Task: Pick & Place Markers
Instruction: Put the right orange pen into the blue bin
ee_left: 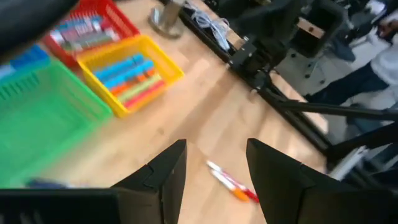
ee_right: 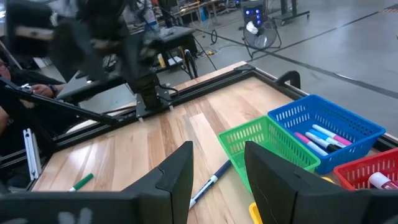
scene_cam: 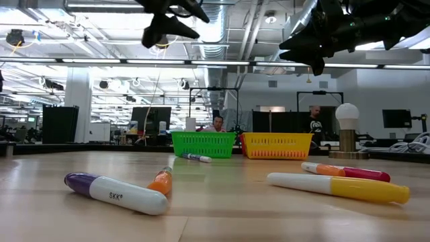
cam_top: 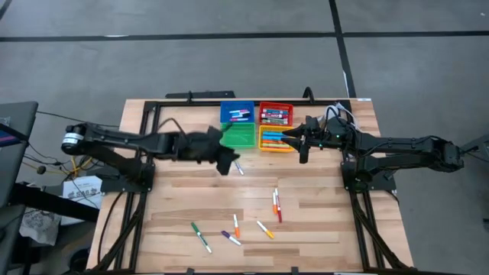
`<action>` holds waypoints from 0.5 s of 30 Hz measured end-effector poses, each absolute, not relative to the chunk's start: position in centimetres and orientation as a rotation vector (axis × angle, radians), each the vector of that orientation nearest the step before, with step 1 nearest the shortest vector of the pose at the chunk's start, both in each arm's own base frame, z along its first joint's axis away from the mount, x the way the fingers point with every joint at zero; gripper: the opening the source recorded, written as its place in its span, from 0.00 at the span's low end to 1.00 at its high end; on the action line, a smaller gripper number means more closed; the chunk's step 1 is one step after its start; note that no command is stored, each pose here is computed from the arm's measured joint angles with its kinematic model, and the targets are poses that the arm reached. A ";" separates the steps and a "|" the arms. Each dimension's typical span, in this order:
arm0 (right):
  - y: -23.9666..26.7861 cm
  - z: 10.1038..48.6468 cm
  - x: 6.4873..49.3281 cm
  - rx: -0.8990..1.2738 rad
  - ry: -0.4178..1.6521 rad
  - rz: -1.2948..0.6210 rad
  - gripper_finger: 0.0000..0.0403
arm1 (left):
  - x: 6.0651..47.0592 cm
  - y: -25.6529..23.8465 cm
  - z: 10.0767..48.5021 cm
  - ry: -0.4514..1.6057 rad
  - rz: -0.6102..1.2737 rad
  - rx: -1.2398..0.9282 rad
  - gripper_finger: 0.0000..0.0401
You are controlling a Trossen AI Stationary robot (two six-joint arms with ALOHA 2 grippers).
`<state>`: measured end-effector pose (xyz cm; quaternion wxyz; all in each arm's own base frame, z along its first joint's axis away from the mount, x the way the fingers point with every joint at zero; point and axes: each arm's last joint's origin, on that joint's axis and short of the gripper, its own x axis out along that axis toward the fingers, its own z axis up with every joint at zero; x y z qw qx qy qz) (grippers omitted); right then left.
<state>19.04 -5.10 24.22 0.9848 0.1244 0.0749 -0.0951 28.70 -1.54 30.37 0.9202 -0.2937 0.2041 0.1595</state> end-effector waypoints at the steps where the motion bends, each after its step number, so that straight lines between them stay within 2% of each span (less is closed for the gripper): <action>1: -5.1 24.2 19.0 0.250 0.151 -0.191 0.33 | 28.7 -2.2 30.1 0.419 0.332 -0.634 0.41; 15: -5.1 24.2 19.0 0.250 0.151 -0.191 0.33 | 30.3 -10.8 26.8 0.373 0.295 -0.937 0.41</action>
